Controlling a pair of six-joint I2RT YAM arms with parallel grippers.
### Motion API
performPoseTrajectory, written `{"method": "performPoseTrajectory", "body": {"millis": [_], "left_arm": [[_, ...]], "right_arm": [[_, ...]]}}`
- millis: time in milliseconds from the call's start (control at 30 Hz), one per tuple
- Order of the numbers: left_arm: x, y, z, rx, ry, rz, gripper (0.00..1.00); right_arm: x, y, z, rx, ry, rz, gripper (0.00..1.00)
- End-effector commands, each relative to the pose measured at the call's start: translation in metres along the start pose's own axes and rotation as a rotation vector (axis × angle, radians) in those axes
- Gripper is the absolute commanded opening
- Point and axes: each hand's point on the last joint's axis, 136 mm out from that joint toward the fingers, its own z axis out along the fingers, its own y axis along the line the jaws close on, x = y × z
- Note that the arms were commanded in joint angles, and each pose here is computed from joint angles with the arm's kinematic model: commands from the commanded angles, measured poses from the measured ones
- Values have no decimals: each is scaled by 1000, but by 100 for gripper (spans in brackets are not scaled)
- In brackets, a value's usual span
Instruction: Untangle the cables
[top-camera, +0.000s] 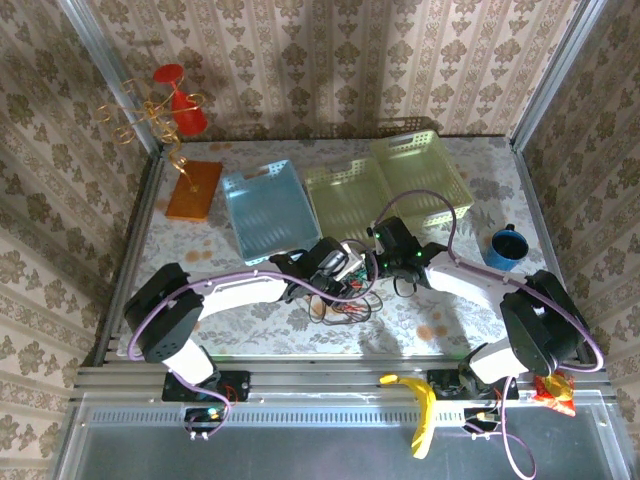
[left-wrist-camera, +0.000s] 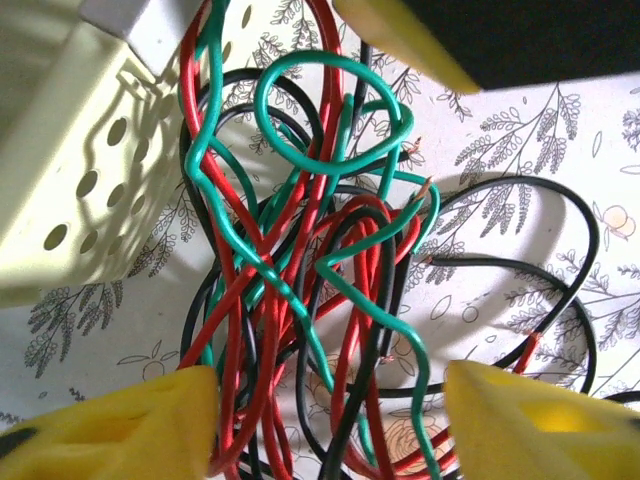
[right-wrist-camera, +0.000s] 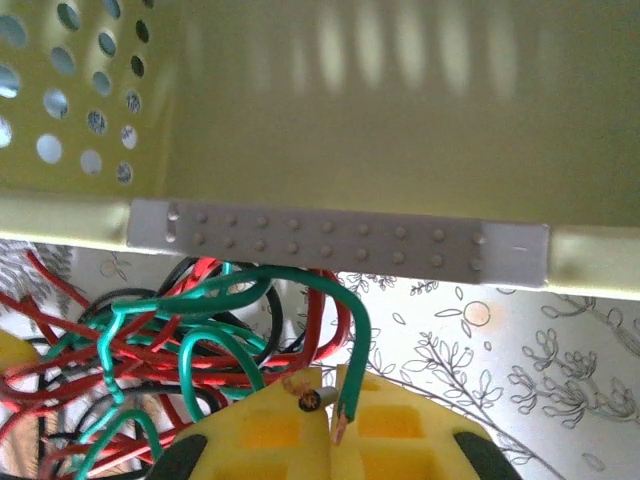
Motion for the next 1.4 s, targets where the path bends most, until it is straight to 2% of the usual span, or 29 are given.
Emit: {"method": "performPoseTrajectory", "body": {"millis": [0,233,367,467,800,1367], "left_arm": [[9,5,0,44,-3,-46,52],[23,15,10,23,31,-69,32],[32,20,16,13,50,-96,10],[37,23,18,9,57,-117,0],[46,27,12,-11,80,-106,0],[70,41,-11,-58,98,-142,0]], "right_arm": [[-14,1,-3,-8,-46,15,0],[-10,-2,-23,-10,-77,29,0],[-12,-24,-44,82,-158,75,0],[-17,-48,-62,172,-234,142,0],[-17,-125,-105,377,-364,471,0],[32,-223,-150,742,-315,749,0]]}}
